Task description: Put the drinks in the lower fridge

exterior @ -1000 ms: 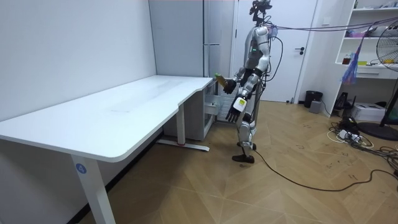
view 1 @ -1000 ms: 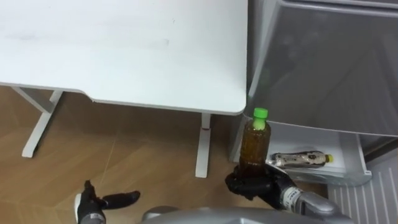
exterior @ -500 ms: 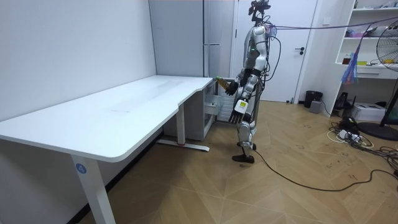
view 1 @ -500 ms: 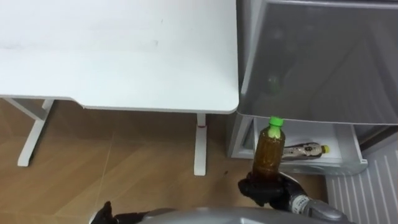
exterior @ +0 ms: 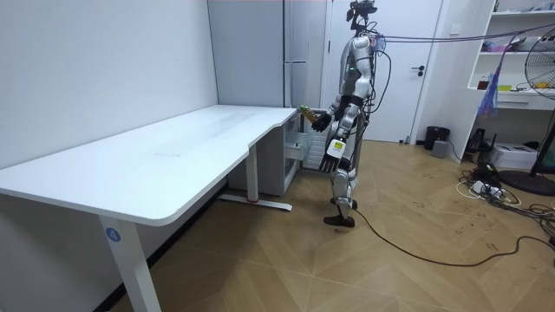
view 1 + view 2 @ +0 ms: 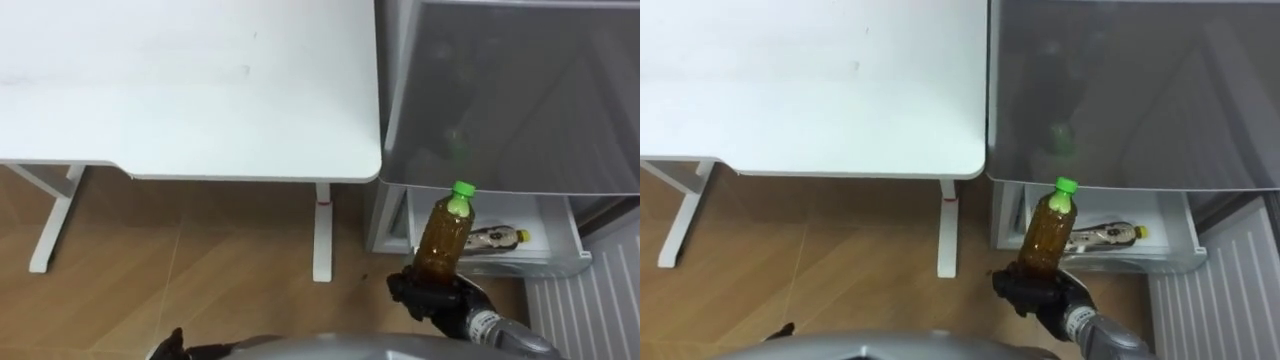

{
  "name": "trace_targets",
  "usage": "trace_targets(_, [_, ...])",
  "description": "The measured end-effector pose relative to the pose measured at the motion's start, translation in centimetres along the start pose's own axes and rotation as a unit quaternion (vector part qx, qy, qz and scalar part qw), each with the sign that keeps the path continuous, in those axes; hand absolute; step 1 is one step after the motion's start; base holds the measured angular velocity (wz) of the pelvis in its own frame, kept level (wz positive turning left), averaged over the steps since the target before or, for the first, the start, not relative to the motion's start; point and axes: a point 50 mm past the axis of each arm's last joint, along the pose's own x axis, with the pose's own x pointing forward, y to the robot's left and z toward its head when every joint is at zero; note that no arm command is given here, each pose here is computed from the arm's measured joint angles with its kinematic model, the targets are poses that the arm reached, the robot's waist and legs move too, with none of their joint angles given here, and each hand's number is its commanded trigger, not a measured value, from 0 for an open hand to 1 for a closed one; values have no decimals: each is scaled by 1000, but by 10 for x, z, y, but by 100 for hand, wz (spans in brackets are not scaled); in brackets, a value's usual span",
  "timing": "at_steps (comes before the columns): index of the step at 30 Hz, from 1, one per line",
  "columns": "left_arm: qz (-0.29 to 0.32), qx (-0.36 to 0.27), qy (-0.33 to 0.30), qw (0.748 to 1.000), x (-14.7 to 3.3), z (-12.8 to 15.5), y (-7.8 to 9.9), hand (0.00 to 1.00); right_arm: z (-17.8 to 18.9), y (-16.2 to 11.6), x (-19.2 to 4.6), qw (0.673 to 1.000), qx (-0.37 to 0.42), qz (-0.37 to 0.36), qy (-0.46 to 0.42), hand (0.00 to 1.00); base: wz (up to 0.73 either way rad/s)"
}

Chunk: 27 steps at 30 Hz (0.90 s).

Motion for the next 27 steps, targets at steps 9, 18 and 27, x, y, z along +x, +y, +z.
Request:
trace_targets(9, [2,5,3,1000,-1,-3,-1,0,15,2,4,984,168,-8,-60,100,0])
trace_targets(18, [5,22,27,999,-2,-15,-1,0,20,0,3,946,311,-14,-95,100,0])
trace_targets(27, [1,61,83,995,-9,-42,1,0,21,-1,2,909,398,-10,-122,100,0])
